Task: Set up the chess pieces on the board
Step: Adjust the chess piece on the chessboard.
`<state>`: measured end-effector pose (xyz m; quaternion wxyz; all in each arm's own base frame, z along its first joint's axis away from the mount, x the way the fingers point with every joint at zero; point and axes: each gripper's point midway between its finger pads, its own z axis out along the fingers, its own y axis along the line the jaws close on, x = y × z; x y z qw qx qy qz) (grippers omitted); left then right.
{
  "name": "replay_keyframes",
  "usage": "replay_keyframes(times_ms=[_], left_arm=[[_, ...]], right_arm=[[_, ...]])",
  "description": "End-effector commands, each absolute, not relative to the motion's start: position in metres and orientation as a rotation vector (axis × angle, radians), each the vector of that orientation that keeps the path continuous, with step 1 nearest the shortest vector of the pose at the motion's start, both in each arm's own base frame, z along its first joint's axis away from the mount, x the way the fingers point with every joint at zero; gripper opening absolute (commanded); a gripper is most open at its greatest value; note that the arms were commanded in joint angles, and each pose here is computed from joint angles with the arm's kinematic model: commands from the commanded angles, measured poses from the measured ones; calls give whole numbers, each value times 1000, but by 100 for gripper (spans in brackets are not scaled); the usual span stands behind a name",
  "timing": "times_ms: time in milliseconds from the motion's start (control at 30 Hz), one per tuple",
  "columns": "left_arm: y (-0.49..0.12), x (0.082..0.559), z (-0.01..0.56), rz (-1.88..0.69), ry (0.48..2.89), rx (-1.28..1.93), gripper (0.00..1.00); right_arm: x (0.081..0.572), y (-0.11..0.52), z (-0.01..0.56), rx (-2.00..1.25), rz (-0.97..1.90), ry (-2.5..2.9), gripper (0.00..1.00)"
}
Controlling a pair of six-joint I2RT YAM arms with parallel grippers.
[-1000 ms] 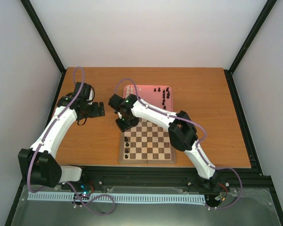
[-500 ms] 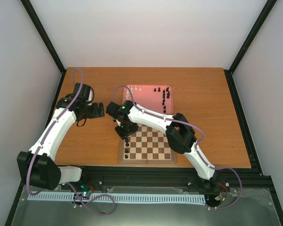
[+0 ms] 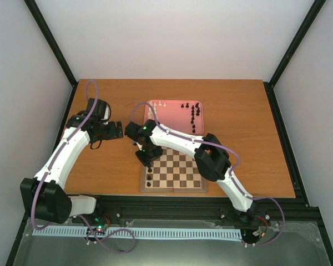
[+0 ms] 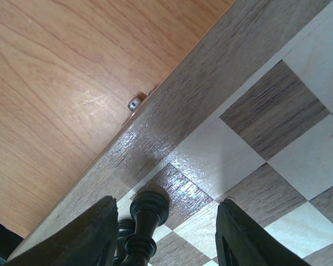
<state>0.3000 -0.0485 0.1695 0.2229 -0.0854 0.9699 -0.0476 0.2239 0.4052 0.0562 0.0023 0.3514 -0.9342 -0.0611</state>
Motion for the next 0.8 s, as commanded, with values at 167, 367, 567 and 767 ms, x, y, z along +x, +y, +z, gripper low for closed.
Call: replay_keyframes(times_ms=[167, 367, 567, 767], left_arm=[[-48, 302, 177, -137, 2641, -224, 100], [-48, 302, 178, -138, 2640, -221, 100], [-48, 302, 178, -137, 2642, -222, 100], [-49, 302, 177, -142, 2643, -220, 100]], right_arm=[[218, 401, 65, 1135, -182, -2917, 49], [222, 399, 65, 1126, -149, -2943, 49], [226, 400, 64, 1121, -137, -2960, 49], [228, 398, 63, 1114, -111, -2971, 49]])
